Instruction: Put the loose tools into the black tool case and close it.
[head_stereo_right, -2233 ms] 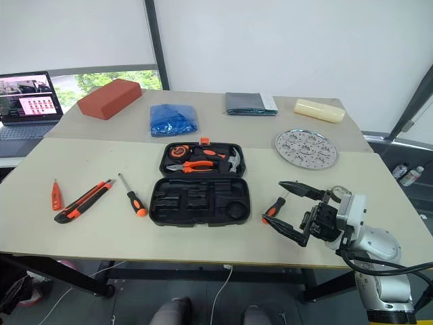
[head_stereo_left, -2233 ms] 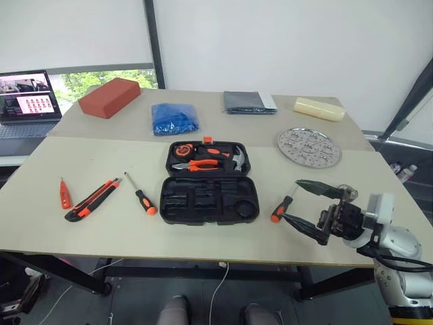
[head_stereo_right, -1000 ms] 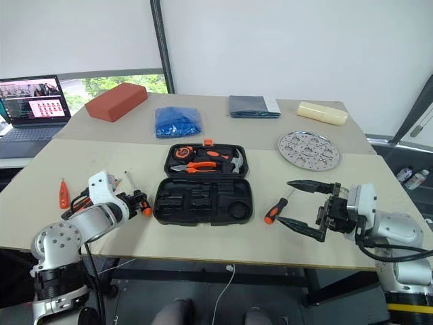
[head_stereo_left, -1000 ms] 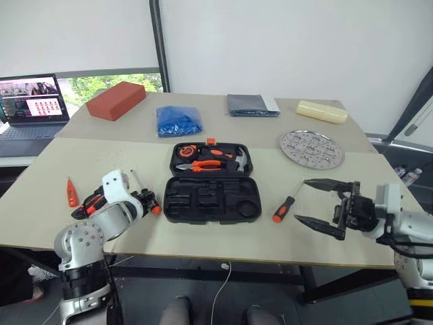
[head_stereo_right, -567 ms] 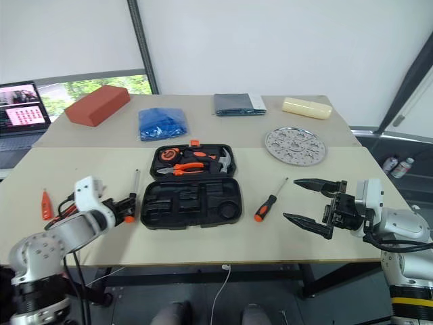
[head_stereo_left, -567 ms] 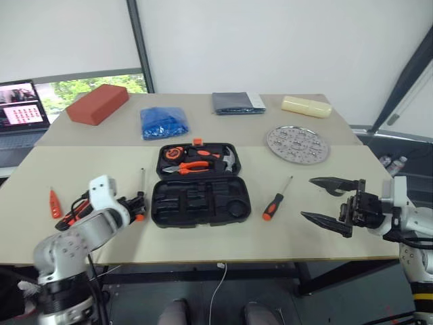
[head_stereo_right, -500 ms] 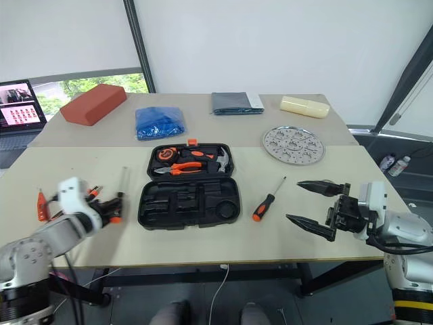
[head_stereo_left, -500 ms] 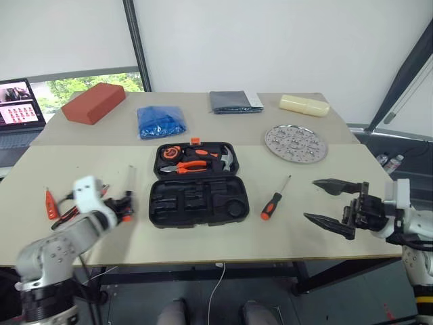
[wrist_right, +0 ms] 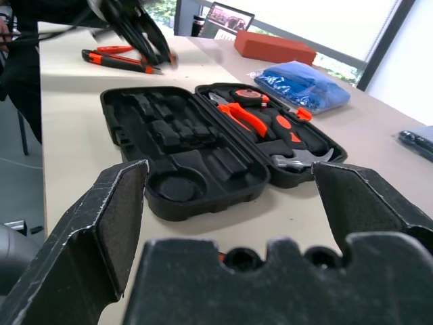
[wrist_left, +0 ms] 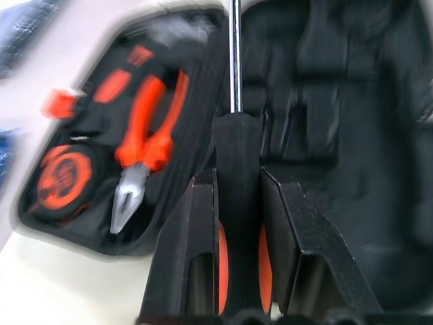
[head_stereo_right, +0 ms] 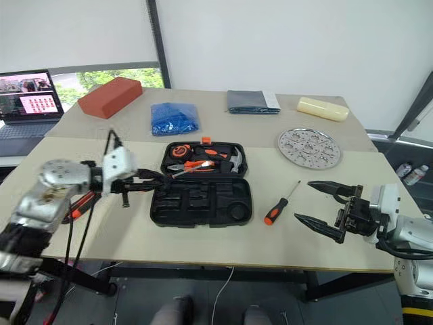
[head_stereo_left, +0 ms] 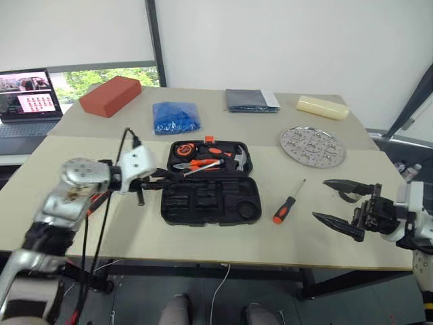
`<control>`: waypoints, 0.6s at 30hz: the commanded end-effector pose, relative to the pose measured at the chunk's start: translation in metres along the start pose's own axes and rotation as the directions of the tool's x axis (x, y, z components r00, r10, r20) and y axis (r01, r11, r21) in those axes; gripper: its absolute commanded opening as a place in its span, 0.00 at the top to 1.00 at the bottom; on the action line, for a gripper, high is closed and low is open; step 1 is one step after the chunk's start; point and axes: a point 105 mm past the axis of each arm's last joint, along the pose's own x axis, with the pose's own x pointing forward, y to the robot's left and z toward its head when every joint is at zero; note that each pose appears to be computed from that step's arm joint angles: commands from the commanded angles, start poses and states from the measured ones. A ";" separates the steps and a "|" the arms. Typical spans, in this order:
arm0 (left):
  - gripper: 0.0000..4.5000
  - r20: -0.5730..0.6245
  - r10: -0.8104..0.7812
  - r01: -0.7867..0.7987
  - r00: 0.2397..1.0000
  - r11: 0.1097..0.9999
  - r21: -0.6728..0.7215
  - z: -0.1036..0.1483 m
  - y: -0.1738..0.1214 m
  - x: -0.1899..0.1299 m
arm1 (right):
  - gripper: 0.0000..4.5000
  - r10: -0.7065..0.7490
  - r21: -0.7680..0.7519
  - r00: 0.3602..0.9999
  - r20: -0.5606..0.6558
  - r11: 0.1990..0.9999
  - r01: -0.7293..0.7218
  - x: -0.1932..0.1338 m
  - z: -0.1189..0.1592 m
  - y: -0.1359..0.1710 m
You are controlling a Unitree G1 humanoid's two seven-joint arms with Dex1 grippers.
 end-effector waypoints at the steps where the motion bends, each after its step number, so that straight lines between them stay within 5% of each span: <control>1: 0.85 -0.052 -0.043 0.046 0.998 0.996 0.078 -0.003 0.004 0.010 | 0.00 -0.040 -0.045 0.999 0.020 0.998 0.040 -0.002 0.012 -0.001; 13: 0.85 -0.076 -0.038 0.045 0.996 0.995 0.092 -0.002 0.008 0.044 | 0.00 -0.097 -0.040 0.995 0.018 0.994 0.098 -0.005 0.012 0.011; 17: 0.54 -0.024 -0.014 0.017 1.000 0.993 0.114 0.008 0.011 0.045 | 0.00 -0.099 -0.022 0.995 0.015 0.995 0.099 -0.005 0.011 0.015; 18: 0.46 0.070 0.038 -0.044 0.997 0.996 0.081 0.021 0.017 0.044 | 0.00 -0.099 -0.015 0.995 0.014 0.995 0.099 -0.005 0.010 0.017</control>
